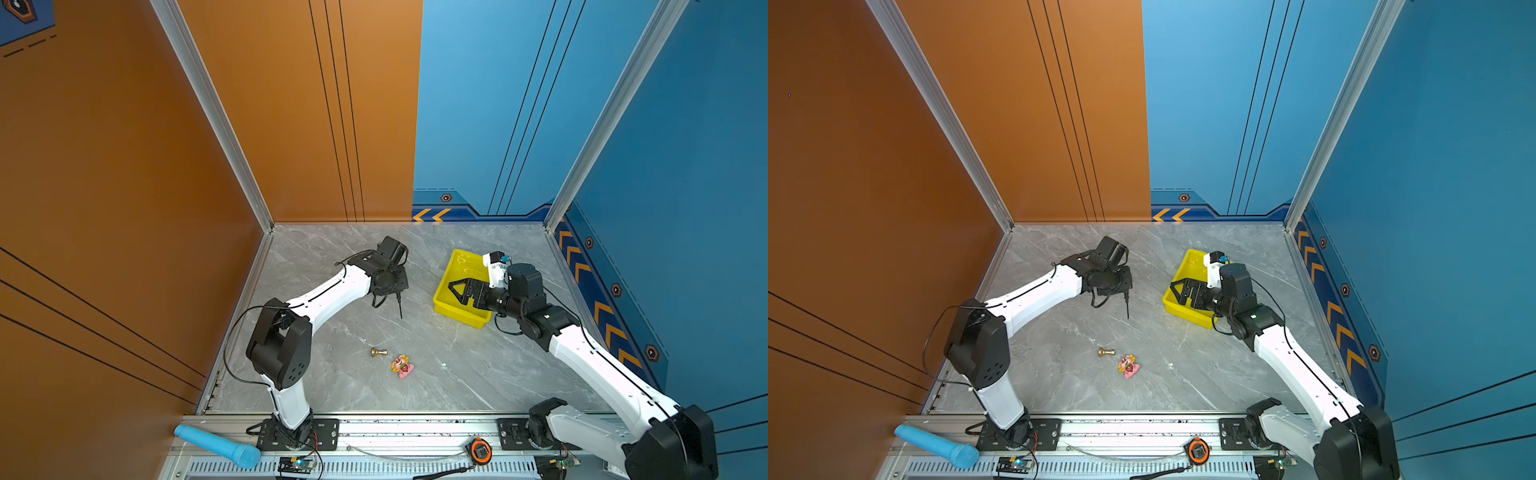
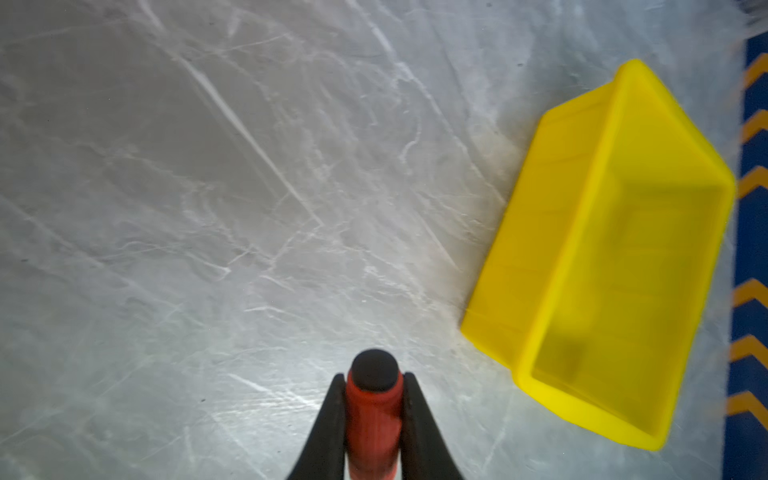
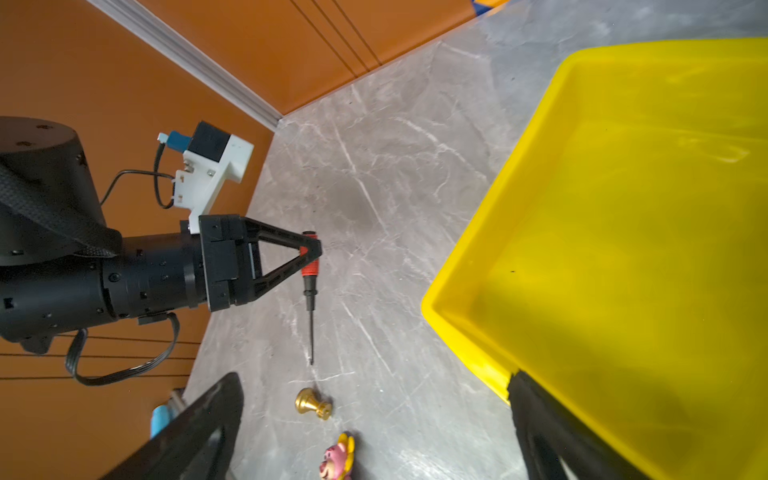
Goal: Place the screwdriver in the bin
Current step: 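Close the left gripper on the screwdriver handle and lift it toward the right gripper, then grasp the screwdriver handle with the right gripper beside the left gripper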
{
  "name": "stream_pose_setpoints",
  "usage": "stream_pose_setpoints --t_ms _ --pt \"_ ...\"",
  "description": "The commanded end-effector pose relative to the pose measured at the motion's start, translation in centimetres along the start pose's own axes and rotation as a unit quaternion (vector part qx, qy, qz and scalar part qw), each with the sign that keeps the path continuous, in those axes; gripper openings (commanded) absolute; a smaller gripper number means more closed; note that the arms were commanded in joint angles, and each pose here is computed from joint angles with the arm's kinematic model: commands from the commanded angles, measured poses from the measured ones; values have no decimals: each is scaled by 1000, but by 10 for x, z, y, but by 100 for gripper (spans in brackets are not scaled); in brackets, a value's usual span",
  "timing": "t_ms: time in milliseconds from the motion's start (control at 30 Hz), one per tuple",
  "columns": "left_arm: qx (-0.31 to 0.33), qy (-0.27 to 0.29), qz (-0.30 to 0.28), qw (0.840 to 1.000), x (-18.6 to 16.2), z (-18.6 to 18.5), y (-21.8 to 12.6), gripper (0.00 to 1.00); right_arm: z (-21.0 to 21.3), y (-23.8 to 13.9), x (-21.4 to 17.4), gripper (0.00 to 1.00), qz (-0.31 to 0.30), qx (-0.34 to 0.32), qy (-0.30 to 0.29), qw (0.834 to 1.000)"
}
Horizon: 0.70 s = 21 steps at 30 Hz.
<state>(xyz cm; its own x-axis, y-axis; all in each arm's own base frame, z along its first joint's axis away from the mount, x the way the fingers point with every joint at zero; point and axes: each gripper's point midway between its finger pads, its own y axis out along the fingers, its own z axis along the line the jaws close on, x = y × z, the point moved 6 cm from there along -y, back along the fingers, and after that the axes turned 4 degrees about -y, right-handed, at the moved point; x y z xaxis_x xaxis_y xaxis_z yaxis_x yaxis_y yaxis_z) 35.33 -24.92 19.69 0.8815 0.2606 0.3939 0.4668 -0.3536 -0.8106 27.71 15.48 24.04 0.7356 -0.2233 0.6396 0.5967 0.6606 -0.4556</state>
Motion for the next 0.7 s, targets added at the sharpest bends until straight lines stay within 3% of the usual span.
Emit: stream_pose_setpoints --t_ms 0,367,600,667 --pt "-81 13 -10 997 8 -33 -13 0 26 13 4 100 13 96 2 995" --pt "-138 -8 -9 990 14 -64 -8 0 31 63 -6 100 53 114 -10 992" --pt "-141 -9 1 990 9 -66 -6 0 29 80 -2 87 52 120 -6 991" --pt "-142 -9 3 990 9 -65 -6 0 28 83 0 74 51 118 -6 992"
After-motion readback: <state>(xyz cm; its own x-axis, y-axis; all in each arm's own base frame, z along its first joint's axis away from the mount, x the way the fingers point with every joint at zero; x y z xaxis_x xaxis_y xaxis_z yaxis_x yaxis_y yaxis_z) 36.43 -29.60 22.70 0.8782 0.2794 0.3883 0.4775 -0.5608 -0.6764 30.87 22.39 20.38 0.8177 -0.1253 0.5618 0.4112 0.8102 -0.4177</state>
